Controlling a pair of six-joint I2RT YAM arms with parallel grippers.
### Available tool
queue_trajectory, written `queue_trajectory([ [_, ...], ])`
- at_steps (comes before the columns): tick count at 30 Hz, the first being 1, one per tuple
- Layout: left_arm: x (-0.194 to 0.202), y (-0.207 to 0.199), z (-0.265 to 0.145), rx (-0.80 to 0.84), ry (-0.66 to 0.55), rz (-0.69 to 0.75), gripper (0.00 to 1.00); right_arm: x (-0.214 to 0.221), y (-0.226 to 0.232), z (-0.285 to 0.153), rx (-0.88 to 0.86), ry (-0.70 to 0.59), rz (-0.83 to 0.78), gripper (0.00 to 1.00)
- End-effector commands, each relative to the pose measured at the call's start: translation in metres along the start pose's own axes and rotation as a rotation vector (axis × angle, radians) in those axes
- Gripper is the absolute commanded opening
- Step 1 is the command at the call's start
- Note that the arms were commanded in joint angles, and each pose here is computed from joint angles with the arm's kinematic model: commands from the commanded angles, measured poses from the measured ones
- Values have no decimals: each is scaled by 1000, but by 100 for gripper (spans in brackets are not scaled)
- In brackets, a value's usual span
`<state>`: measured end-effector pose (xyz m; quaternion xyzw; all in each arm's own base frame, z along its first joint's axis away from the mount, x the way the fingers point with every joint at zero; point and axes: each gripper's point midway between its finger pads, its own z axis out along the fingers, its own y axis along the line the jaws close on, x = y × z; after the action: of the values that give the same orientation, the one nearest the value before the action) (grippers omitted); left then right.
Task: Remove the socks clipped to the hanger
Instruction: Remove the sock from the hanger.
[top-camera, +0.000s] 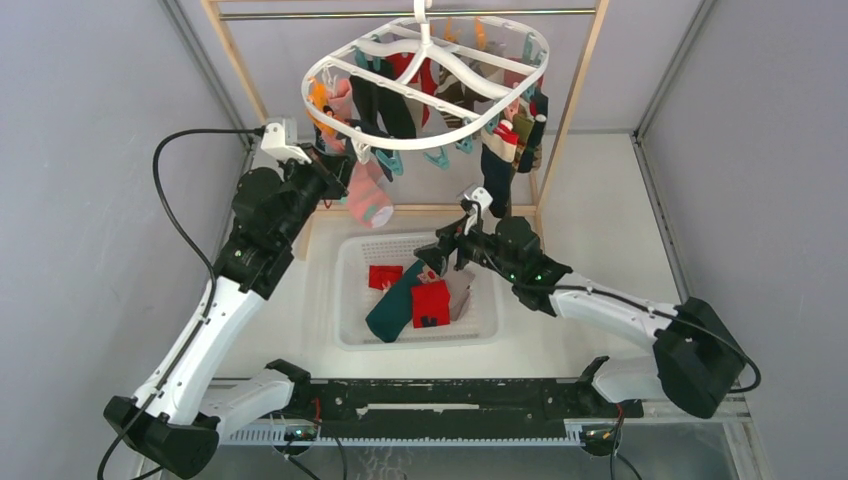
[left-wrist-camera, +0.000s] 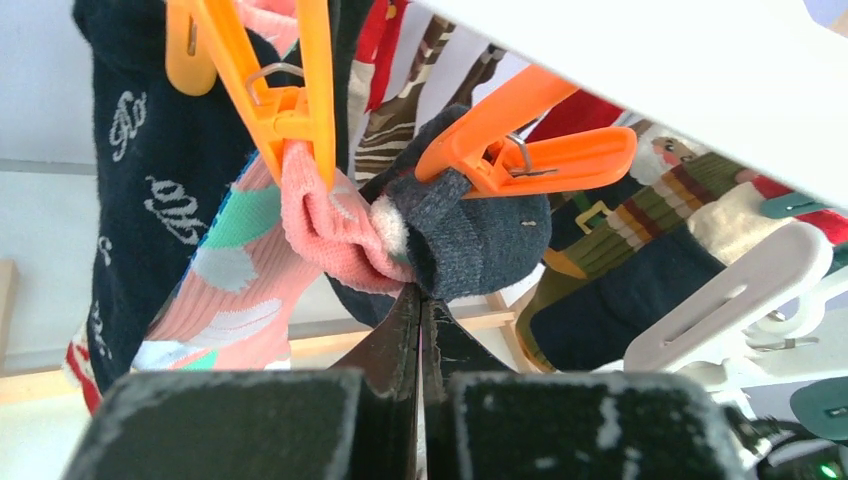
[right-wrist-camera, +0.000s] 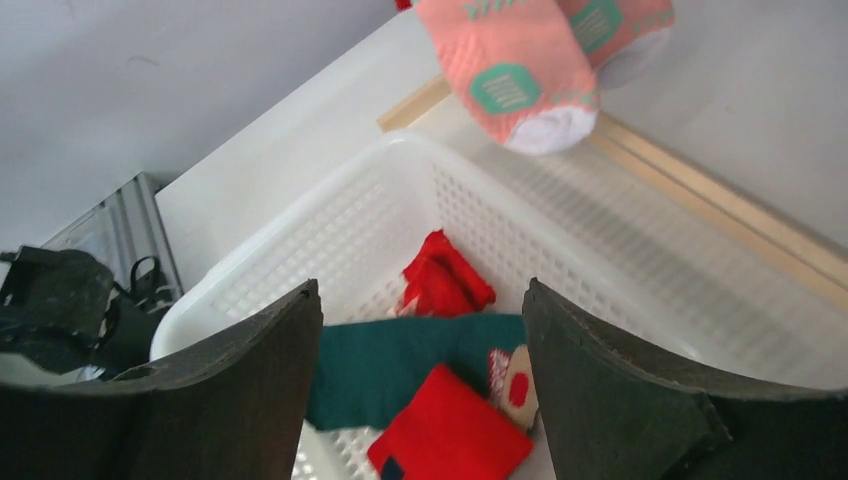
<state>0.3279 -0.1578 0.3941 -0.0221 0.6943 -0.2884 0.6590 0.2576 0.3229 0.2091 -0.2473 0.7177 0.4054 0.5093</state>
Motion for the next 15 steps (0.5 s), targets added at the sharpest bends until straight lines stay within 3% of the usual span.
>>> queue_trajectory([
  [1, -33, -30, -8, 101, -53, -18, 0, -47, -1, 21, -34, -136, -90, 80],
  [15, -45, -52, -13, 180, -38, -40, 0, -46, -23, 69, -98, -141, -106, 82],
])
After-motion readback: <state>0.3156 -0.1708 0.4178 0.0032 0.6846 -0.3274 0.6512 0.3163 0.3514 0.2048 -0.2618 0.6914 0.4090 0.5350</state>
